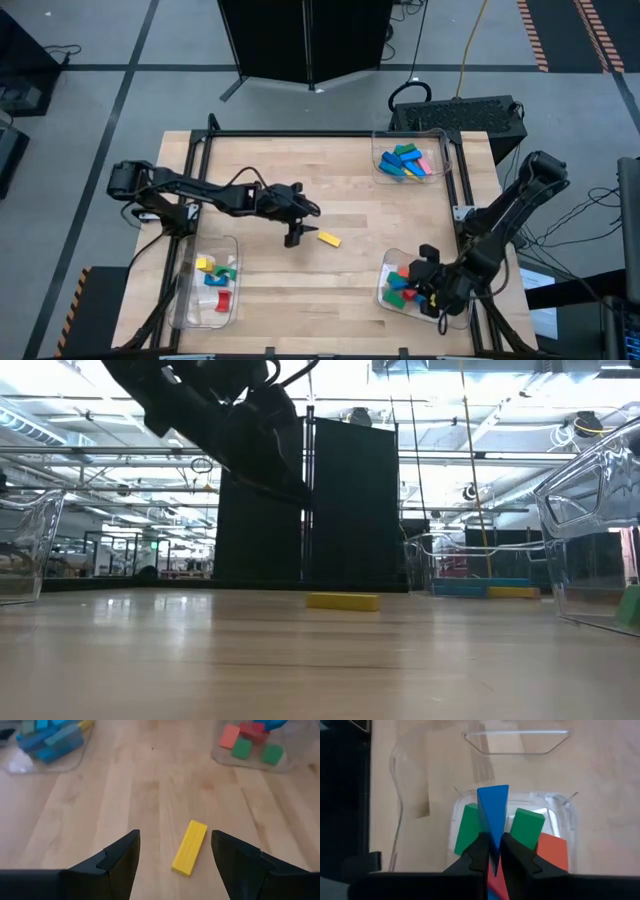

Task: Sort blocks by size
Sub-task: Put the blue triangle block into the bottom right transparent bin, then put the yellow rectangle block into the top right transparent bin

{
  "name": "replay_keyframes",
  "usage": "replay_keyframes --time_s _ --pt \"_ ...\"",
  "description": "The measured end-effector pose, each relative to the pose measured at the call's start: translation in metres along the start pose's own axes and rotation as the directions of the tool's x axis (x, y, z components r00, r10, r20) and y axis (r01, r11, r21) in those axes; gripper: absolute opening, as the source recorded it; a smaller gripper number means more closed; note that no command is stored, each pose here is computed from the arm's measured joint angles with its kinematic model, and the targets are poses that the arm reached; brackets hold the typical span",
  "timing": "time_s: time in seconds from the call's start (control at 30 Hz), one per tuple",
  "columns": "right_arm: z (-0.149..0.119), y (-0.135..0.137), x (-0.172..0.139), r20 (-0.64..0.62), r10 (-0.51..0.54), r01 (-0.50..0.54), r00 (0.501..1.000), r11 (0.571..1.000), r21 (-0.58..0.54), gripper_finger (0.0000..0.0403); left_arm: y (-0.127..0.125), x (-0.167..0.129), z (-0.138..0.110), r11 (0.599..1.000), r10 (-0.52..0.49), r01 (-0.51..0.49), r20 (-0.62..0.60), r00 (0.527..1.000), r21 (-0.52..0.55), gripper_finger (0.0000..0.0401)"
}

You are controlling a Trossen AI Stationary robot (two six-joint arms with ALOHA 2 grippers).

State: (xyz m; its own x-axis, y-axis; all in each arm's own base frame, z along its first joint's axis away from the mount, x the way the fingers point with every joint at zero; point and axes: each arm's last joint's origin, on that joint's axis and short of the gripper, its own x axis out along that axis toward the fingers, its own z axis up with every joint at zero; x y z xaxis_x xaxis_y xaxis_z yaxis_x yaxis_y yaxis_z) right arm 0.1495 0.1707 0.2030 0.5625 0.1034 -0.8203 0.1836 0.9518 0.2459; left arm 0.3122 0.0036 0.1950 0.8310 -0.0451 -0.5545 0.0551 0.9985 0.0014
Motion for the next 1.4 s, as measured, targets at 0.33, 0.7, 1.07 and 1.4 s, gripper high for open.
replay_keyframes --time_s 0.33,0.7,1.07,1.4 --pt "-0.007 0.006 0.023 -0.027 -0.051 0.052 0.998 0.998 0.031 0.0039 0.0 0.005 -0.004 0.998 0.039 -0.038 -0.016 0.999 0.047 0.0245" --pt "-0.008 0.007 0.026 -0.032 -0.062 0.064 0.998 0.995 0.075 0.0094 -0.002 0.017 -0.014 0.996 0.031 -0.026 -0.062 0.998 0.085 0.0245" --pt "-0.002 0.004 0.011 -0.006 -0.013 0.014 1.0 0.994 0.113 0.0111 -0.004 0.04 -0.03 0.994 0.02 -0.009 -0.104 0.994 0.109 0.0245" --pt "0.01 -0.001 -0.025 0.168 0.064 -0.072 0.984 0.997 0.037 0.0108 -0.01 0.055 -0.041 0.976 0.002 0.023 -0.113 0.994 0.218 0.0245"
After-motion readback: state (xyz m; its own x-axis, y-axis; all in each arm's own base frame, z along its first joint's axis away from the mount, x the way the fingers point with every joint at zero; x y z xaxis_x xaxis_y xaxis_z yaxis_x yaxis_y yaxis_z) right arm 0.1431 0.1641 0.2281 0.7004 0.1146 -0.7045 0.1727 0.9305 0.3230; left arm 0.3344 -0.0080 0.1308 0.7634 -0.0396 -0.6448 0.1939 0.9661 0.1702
